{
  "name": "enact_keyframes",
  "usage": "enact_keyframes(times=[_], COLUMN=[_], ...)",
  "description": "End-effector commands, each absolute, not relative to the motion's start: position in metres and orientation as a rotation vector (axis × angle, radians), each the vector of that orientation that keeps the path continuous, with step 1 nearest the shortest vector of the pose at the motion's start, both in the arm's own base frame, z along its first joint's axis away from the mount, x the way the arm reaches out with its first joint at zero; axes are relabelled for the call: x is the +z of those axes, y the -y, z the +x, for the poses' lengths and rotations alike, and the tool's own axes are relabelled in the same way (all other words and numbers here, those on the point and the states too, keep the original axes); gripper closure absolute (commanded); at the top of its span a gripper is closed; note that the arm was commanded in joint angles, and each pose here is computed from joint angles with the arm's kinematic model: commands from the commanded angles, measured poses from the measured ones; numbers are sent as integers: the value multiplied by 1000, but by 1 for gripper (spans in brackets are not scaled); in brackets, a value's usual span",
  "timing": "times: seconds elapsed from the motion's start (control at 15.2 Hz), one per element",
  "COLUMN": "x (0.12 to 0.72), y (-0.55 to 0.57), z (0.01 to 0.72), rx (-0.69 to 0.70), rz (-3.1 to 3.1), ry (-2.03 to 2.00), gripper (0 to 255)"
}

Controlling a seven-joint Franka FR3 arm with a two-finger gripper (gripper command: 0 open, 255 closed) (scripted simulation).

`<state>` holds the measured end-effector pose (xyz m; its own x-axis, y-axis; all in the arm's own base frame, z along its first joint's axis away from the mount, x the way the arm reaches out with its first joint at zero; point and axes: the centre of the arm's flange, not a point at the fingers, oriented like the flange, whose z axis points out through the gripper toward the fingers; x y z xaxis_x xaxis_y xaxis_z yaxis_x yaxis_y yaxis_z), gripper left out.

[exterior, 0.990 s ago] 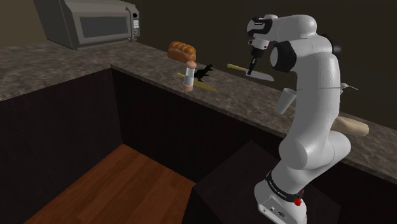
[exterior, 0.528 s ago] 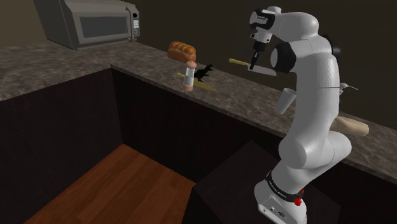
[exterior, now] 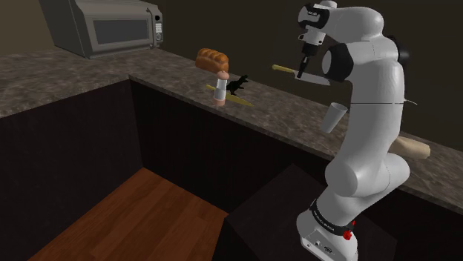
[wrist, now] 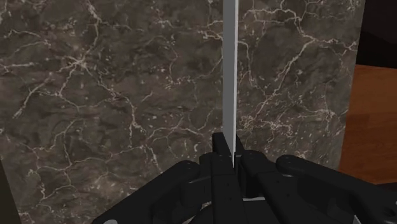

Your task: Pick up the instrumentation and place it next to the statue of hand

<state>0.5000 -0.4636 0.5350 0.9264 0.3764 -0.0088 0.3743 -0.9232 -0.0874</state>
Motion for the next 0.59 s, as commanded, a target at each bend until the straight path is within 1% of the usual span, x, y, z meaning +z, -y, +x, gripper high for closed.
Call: enact_keyframes(times=[0.0, 0.53], x=[534, 534], y=[462, 457], z=[475, 369], rx=[38, 38], rz=[-2999, -2999], ry=[586, 586], gripper=[255, 255])
